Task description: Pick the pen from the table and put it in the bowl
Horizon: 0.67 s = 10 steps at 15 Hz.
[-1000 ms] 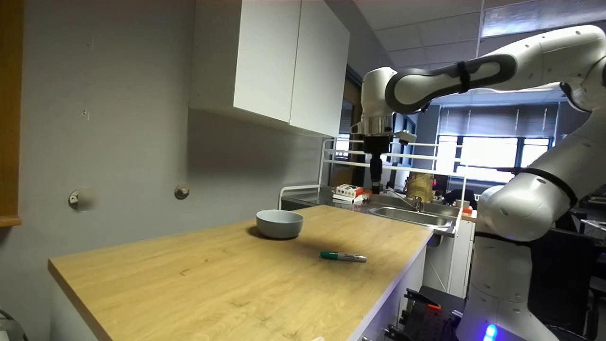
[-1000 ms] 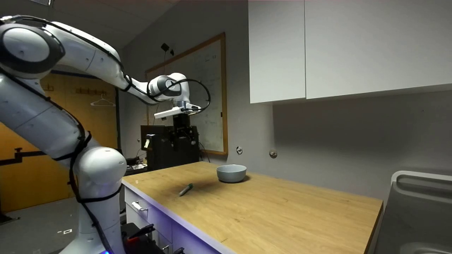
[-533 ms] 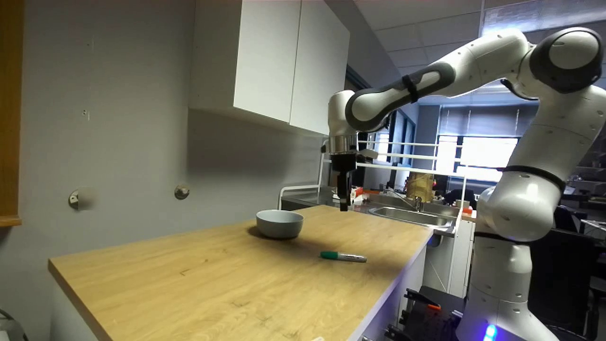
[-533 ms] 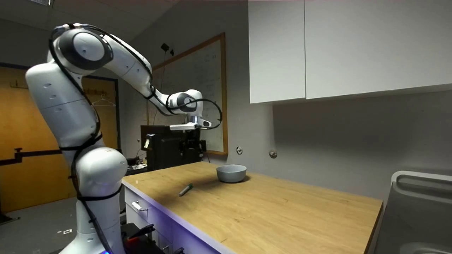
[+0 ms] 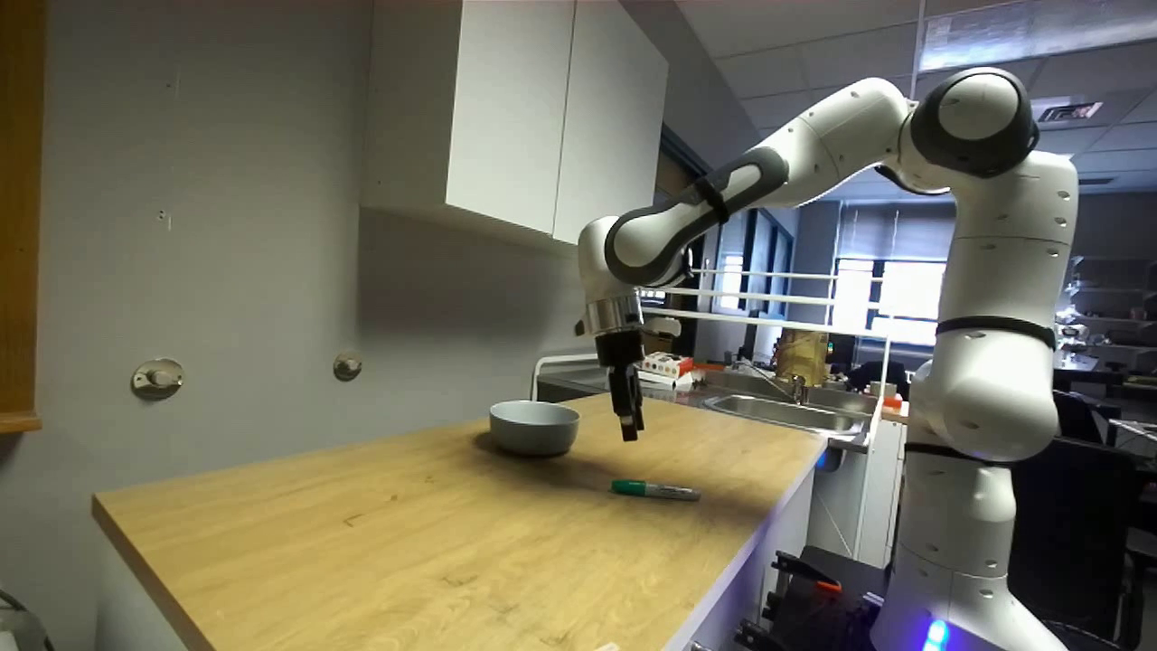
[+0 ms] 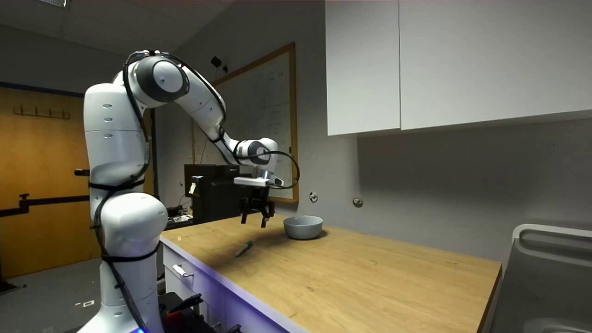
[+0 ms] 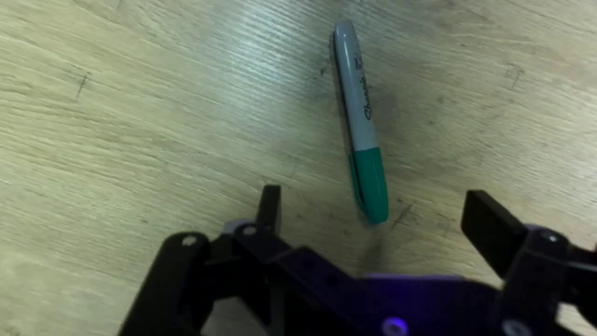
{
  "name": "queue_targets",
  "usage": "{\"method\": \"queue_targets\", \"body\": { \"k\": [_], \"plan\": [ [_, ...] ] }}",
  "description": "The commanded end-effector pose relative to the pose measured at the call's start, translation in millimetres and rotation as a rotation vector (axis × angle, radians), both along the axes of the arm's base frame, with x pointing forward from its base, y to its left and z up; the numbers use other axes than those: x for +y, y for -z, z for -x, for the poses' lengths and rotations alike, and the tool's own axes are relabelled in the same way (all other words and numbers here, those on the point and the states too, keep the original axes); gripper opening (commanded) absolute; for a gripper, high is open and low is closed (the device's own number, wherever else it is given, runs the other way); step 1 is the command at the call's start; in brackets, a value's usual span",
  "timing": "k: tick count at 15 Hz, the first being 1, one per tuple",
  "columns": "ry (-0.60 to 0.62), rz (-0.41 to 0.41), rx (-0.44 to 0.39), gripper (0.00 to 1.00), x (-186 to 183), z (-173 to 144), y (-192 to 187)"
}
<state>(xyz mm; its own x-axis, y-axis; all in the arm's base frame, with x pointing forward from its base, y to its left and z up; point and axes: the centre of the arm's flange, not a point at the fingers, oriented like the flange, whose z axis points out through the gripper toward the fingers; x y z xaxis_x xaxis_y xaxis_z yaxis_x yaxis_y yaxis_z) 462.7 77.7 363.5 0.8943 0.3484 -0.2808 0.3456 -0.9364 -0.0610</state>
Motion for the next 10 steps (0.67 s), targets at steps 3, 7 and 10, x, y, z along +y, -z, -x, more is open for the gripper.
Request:
{"method": "queue_targets", "body": {
  "k": [3, 7, 10],
  "plan": [
    [-0.038, -0.034, 0.096, 1.00, 1.1, -6.7, 31.3],
    [-0.043, -0.046, 0.137, 1.00, -0.6, -0.9, 49.8],
    [-0.044, -0.054, 0.172, 1.00, -1.6, 1.5, 63.3]
  ]
}}
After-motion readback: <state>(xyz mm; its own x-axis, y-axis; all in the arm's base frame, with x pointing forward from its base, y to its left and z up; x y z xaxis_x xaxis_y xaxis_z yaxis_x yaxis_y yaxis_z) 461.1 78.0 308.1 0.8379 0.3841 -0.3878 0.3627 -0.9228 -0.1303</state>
